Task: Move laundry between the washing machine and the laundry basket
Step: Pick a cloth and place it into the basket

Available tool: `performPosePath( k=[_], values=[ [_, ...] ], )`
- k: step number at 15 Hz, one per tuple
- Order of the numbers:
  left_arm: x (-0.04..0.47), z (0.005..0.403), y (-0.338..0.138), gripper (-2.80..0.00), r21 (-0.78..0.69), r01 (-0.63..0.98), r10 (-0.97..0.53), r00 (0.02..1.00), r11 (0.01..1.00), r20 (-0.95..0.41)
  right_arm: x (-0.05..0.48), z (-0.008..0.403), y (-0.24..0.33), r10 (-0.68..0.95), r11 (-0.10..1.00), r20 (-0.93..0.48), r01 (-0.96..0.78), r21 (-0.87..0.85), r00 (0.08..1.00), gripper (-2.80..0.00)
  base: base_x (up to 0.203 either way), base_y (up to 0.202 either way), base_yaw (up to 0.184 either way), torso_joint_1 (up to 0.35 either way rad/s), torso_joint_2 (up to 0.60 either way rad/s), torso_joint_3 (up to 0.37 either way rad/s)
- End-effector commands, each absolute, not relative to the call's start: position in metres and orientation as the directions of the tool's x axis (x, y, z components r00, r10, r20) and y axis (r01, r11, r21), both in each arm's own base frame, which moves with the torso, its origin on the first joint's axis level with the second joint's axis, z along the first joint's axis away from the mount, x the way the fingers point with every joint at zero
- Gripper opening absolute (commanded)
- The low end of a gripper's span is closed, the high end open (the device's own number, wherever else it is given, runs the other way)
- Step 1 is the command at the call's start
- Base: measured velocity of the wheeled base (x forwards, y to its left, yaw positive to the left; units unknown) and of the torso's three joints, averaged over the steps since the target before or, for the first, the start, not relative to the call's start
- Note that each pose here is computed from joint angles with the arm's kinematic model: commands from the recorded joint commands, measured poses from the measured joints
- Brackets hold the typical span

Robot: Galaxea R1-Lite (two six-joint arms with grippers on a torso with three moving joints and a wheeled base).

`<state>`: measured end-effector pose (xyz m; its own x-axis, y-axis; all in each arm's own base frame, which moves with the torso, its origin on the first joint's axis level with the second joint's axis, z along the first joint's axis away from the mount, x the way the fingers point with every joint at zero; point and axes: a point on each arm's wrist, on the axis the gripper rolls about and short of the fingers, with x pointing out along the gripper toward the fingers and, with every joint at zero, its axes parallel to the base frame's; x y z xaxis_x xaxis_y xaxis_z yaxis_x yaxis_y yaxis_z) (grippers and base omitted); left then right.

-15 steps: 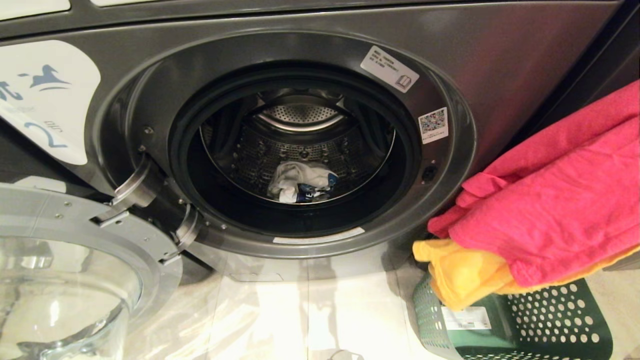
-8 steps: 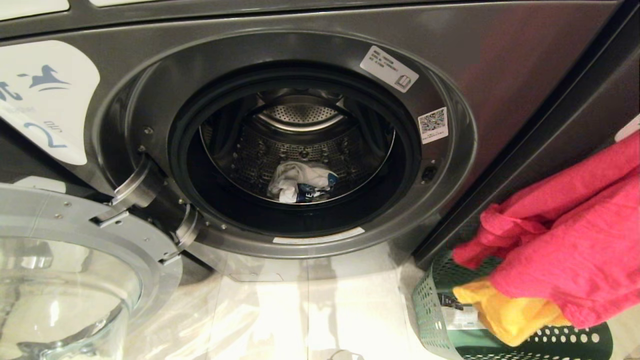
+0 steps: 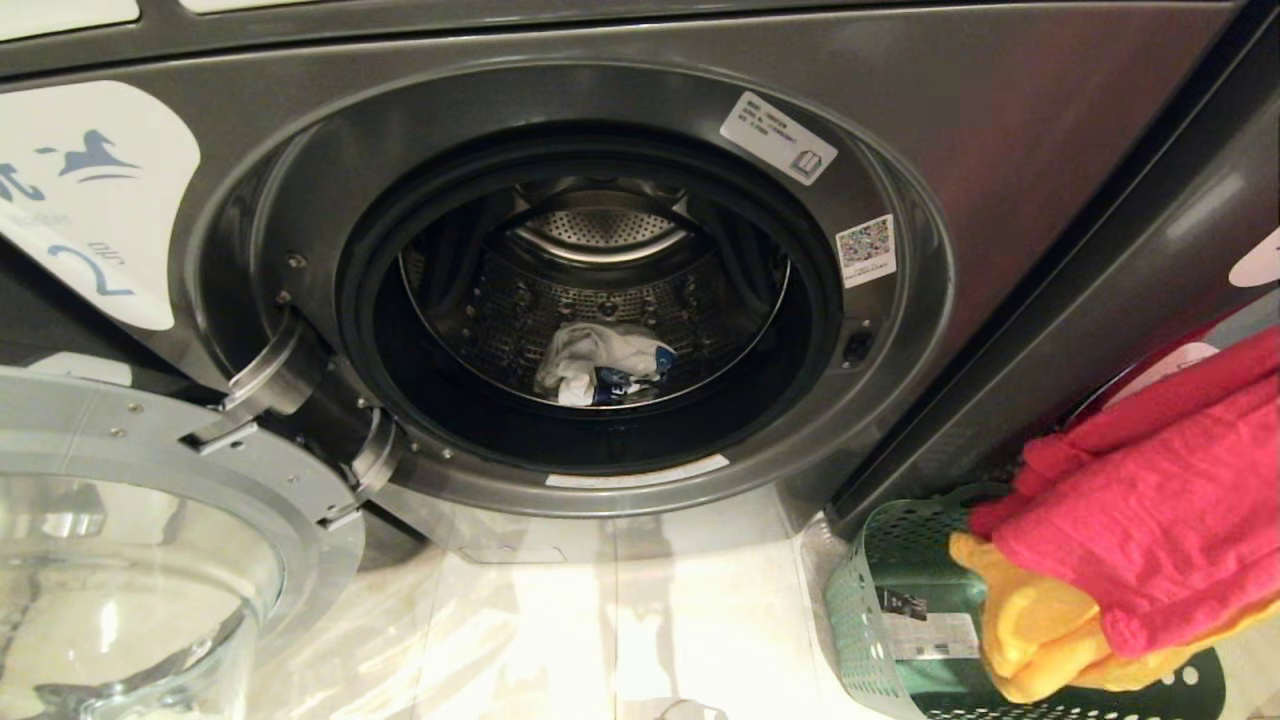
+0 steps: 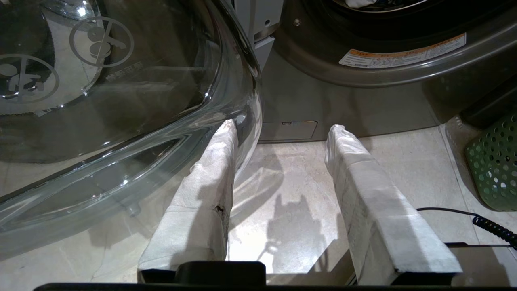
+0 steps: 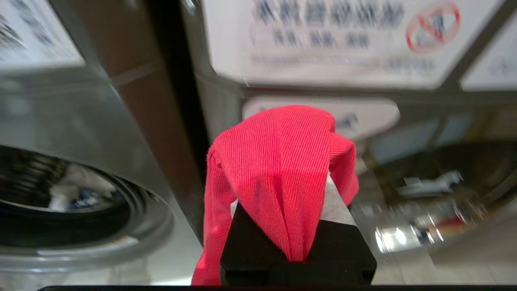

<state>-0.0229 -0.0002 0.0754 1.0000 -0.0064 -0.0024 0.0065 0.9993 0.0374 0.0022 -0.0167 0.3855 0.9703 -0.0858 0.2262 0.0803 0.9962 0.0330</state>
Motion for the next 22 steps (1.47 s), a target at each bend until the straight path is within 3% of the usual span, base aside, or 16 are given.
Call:
performPosePath(
  k=[1,7,15,16,22],
  values=[
    [-0.023,0.076,0.000,-2.80,0.037,0.006,-0.006,1.000,0.999,-0.002,-0.002,0.375,-0.018,-0.157,0.987,0.157,0.152,0.047,0.975,-2.80,0.000,0.000,0.000,0.000,0.00,0.000],
    [-0.023,0.076,0.000,-2.80,0.038,0.006,-0.006,1.000,0.999,-0.002,0.007,0.359,-0.013,-0.296,0.952,0.036,0.292,0.093,0.954,-2.80,0.000,0.000,0.000,0.000,0.00,0.000],
    [-0.023,0.075,0.000,-2.80,0.037,0.006,-0.006,1.000,0.999,-0.002,0.022,0.354,-0.007,-0.340,0.938,-0.023,0.340,0.062,0.940,-2.80,0.000,0.000,0.000,0.000,0.00,0.000],
    [-0.023,0.075,0.000,-2.80,0.038,0.006,-0.006,1.000,0.999,-0.004,0.021,0.355,-0.008,-0.340,0.938,-0.028,0.341,0.058,0.940,0.00,0.000,0.000,0.000,0.000,0.00,0.000],
    [-0.023,0.075,0.000,-2.80,0.038,0.006,-0.006,1.000,0.999,-0.003,0.019,0.356,-0.008,-0.340,0.938,-0.025,0.340,0.071,0.940,0.00,0.000,0.000,0.000,0.000,0.00,0.000]
  ],
)
